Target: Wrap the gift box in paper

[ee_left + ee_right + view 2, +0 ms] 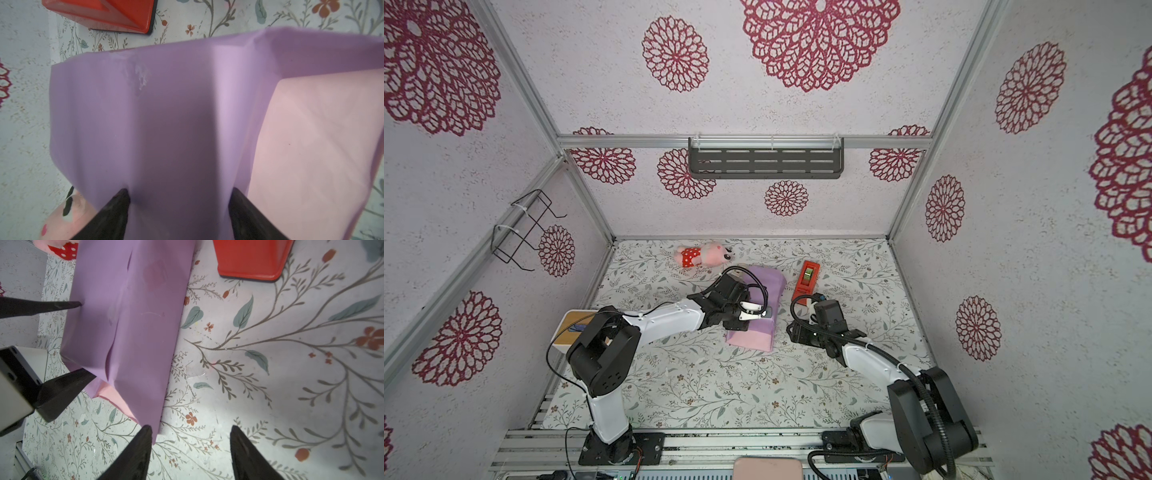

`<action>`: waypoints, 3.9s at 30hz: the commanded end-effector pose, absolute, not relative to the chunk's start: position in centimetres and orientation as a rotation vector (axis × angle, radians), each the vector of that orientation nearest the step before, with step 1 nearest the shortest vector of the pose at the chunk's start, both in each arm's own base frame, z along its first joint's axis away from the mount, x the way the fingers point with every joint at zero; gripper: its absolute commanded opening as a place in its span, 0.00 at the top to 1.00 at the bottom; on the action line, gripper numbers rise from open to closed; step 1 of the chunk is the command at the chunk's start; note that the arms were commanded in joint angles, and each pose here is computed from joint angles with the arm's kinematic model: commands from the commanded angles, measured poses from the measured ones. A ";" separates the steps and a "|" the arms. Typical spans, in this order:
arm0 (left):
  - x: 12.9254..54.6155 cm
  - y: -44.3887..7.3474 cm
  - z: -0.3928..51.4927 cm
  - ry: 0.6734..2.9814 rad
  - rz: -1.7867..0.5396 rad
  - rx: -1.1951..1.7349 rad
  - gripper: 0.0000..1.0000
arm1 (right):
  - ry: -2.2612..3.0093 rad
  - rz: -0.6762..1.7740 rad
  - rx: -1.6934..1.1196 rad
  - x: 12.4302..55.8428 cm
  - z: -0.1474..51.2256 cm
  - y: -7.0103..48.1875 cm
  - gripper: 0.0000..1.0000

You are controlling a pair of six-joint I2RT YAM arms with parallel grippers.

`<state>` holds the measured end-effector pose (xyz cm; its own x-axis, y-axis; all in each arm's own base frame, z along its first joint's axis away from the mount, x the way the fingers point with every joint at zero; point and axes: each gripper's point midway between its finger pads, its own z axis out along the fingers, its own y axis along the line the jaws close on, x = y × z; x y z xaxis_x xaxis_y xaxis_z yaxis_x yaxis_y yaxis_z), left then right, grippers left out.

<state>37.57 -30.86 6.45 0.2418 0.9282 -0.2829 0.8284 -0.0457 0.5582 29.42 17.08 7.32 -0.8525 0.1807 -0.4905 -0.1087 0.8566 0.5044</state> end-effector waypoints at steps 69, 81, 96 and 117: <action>36.3 -30.4 5.3 1.609 0.232 1.926 0.22 | 2.303 0.894 0.161 31.6 6.6 24.1 0.82; 36.4 -30.4 5.3 1.609 0.242 1.927 0.23 | 2.309 0.867 0.146 31.4 7.6 22.9 0.84; 36.3 -30.4 5.2 1.614 0.243 1.930 0.23 | 2.291 0.920 0.122 32.0 8.2 24.1 0.88; 36.2 -30.4 5.1 1.615 0.240 1.932 0.23 | 2.270 1.001 0.184 32.4 7.3 25.3 0.90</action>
<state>37.53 -30.92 6.38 0.2403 0.9367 -0.2547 0.8052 -0.0457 0.5913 31.41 24.19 5.49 -0.8099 0.3308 -0.4845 -0.0921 0.7439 0.6619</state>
